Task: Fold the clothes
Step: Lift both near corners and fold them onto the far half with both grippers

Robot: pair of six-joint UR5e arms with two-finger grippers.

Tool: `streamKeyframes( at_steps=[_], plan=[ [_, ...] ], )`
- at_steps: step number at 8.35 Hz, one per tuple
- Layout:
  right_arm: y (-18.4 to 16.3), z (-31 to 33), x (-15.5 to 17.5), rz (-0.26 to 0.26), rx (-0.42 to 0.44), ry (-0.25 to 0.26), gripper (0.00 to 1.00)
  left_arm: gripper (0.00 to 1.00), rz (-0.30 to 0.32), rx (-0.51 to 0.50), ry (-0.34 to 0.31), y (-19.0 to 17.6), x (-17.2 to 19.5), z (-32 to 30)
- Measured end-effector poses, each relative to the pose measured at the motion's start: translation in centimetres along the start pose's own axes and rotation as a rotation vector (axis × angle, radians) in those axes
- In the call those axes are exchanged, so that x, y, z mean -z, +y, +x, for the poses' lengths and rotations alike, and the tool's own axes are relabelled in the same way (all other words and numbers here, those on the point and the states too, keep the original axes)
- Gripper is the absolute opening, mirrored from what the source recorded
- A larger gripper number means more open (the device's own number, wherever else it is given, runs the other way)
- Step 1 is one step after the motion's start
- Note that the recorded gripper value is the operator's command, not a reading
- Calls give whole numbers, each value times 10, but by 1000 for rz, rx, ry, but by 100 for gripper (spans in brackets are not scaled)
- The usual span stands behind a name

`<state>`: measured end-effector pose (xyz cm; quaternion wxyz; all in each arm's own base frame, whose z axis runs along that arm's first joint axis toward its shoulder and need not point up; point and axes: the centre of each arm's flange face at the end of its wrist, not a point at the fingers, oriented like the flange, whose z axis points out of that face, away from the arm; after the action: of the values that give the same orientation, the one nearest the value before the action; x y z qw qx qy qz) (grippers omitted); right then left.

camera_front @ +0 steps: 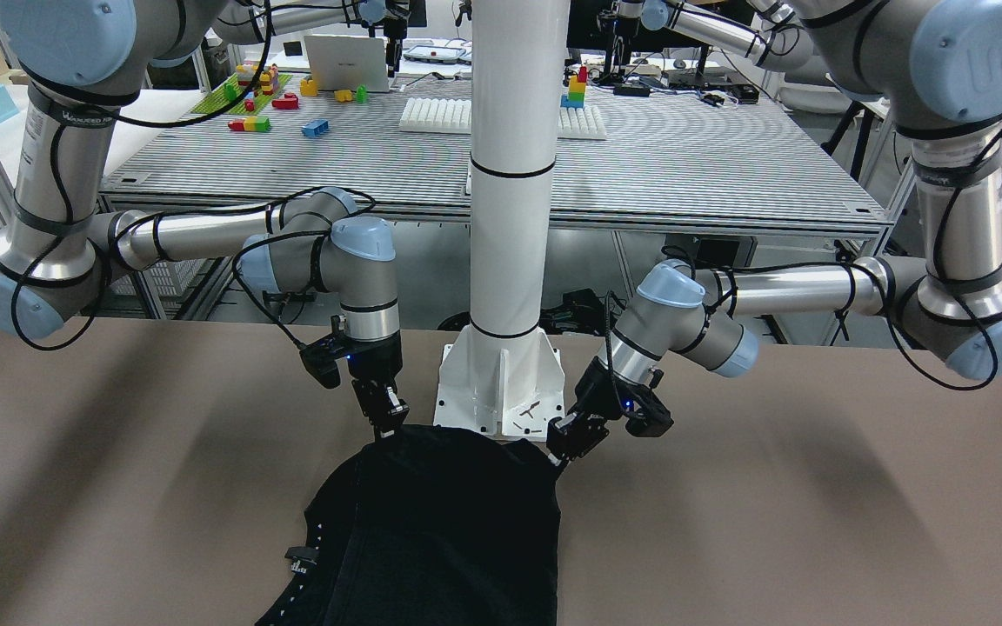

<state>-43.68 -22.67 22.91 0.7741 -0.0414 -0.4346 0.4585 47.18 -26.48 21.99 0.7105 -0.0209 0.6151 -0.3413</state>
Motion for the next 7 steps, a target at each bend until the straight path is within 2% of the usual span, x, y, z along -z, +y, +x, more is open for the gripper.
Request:
streamKeyframes(
  at_steps=[3,5,7],
  plan=[
    [-65,-60,3,8,11,-5,0,0,86,37,-37,-70,-29,106],
    [-99,-103,-22,49,26,-30,0,0,134,33,-82,-124,-64,147],
    [-142,-133,-49,72,57,-46,0,0,164,37,-88,-163,-93,167]
  ],
)
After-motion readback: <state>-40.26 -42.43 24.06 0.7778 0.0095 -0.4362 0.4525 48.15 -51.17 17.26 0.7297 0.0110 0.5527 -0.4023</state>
